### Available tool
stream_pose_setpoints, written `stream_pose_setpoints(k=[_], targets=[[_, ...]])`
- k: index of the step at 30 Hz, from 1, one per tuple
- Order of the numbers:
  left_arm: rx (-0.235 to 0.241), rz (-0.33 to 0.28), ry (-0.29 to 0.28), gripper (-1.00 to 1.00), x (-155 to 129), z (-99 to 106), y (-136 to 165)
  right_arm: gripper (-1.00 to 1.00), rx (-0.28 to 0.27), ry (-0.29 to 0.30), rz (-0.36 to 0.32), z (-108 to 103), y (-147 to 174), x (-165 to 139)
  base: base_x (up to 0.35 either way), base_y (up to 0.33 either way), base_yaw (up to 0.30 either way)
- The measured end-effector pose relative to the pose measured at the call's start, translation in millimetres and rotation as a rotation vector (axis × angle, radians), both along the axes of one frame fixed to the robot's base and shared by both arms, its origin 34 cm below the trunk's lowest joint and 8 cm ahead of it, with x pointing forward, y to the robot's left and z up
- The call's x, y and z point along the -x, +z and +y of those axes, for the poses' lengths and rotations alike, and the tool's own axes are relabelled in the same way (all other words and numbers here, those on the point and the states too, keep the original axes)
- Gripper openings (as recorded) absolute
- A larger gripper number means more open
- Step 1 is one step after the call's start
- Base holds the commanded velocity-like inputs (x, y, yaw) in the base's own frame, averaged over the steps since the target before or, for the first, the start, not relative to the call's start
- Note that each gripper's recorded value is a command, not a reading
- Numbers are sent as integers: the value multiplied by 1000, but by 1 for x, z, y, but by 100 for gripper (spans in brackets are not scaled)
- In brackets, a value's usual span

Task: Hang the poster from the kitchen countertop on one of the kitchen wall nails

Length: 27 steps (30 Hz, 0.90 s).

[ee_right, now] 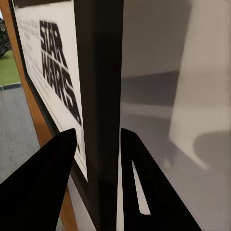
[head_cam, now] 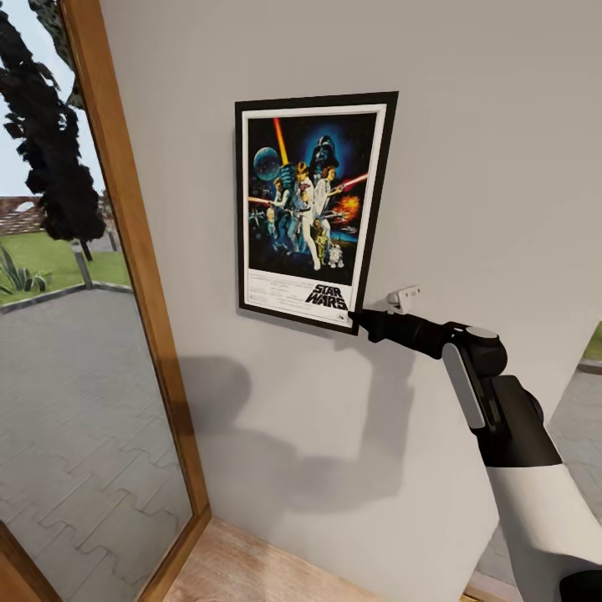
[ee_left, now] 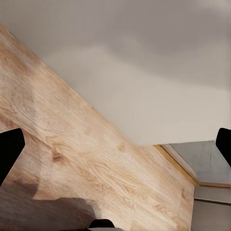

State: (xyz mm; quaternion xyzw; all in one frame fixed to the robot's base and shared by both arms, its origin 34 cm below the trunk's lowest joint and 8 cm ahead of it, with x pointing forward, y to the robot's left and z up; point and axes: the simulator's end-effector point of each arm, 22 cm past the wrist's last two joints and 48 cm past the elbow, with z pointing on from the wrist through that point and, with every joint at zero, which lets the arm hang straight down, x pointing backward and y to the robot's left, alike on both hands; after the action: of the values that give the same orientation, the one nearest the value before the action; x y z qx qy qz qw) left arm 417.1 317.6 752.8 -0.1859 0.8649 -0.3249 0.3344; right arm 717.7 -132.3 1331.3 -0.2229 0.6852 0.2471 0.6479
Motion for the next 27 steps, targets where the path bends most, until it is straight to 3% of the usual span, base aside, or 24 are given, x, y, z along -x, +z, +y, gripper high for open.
stream_pose_setpoints(k=[27], targets=[[0, 0, 0, 100, 0, 0, 0, -100, -1, -1, -2, 0, 1, 0, 38, 0, 0]])
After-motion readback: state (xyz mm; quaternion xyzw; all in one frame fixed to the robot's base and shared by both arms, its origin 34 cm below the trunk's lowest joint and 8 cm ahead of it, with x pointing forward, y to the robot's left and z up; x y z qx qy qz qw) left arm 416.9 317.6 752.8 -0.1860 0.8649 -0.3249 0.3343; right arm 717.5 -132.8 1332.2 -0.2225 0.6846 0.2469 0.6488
